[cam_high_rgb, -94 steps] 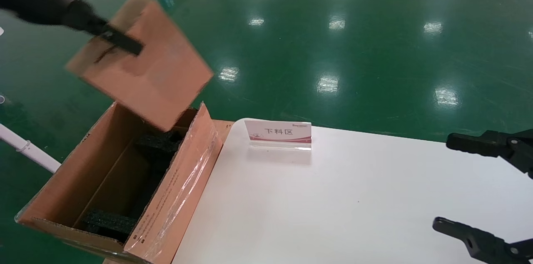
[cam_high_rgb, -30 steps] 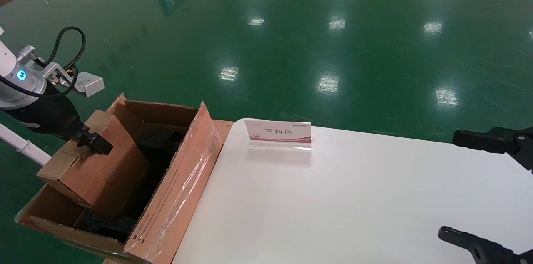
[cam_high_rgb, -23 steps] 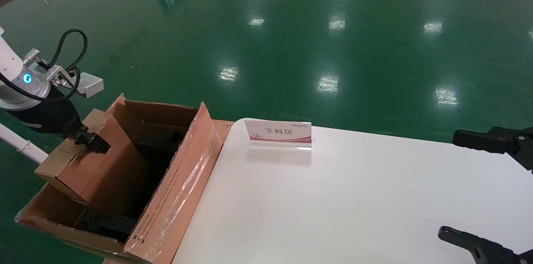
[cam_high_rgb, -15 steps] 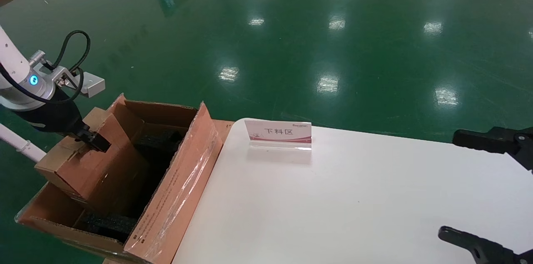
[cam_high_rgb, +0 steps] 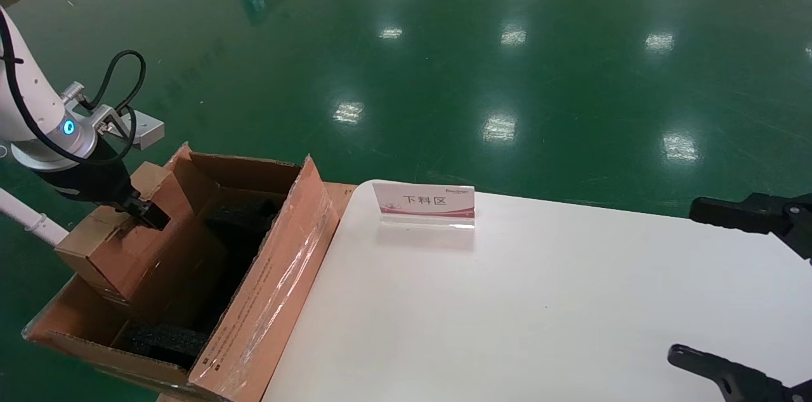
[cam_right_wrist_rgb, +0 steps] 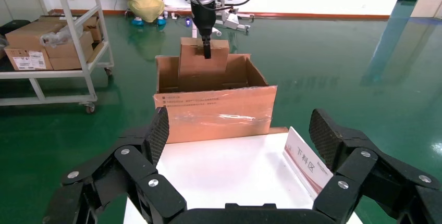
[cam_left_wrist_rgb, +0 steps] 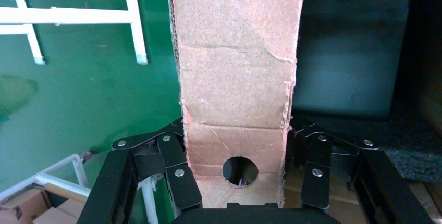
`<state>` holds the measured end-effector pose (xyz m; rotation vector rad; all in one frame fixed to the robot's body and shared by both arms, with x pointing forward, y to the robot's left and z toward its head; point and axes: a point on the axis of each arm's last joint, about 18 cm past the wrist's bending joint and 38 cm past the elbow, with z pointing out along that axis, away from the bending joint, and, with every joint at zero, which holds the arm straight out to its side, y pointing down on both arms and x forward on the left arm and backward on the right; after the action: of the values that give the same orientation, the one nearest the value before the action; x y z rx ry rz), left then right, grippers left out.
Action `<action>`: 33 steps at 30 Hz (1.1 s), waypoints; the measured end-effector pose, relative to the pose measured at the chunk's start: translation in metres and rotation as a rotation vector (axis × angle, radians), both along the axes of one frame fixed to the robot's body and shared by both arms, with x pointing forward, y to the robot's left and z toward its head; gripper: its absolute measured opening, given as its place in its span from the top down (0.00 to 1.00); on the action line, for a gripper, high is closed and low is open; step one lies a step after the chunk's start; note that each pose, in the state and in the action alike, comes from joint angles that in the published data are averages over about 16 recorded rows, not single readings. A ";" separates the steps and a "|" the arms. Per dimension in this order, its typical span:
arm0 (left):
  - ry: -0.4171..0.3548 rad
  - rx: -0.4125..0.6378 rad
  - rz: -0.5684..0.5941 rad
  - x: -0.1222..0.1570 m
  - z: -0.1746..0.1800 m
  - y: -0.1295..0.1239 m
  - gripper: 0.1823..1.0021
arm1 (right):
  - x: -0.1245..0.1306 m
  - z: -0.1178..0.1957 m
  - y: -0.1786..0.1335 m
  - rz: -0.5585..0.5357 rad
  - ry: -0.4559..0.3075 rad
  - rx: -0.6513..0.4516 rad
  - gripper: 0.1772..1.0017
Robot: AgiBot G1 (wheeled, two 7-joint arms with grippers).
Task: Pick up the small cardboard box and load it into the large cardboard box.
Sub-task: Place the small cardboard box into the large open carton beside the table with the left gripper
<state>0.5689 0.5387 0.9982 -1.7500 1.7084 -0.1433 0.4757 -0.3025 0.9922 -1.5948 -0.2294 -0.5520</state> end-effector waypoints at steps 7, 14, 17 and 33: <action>-0.013 0.021 0.016 0.004 -0.002 0.000 0.98 | 0.000 0.000 0.000 0.000 0.000 0.000 0.00; -0.026 0.043 0.027 0.006 -0.002 -0.001 0.98 | 0.000 0.000 0.000 0.000 0.000 0.000 0.00; -0.030 0.052 0.031 0.008 -0.002 -0.001 0.98 | 0.000 0.000 0.000 0.000 0.000 0.000 0.00; -0.031 0.085 0.053 0.016 -0.015 -0.001 0.98 | 0.000 0.000 0.000 0.000 0.000 0.000 0.00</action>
<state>0.5844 0.5375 0.9830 -1.7201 1.6210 -0.0731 0.4757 -0.3025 0.9922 -1.5948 -0.2294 -0.5520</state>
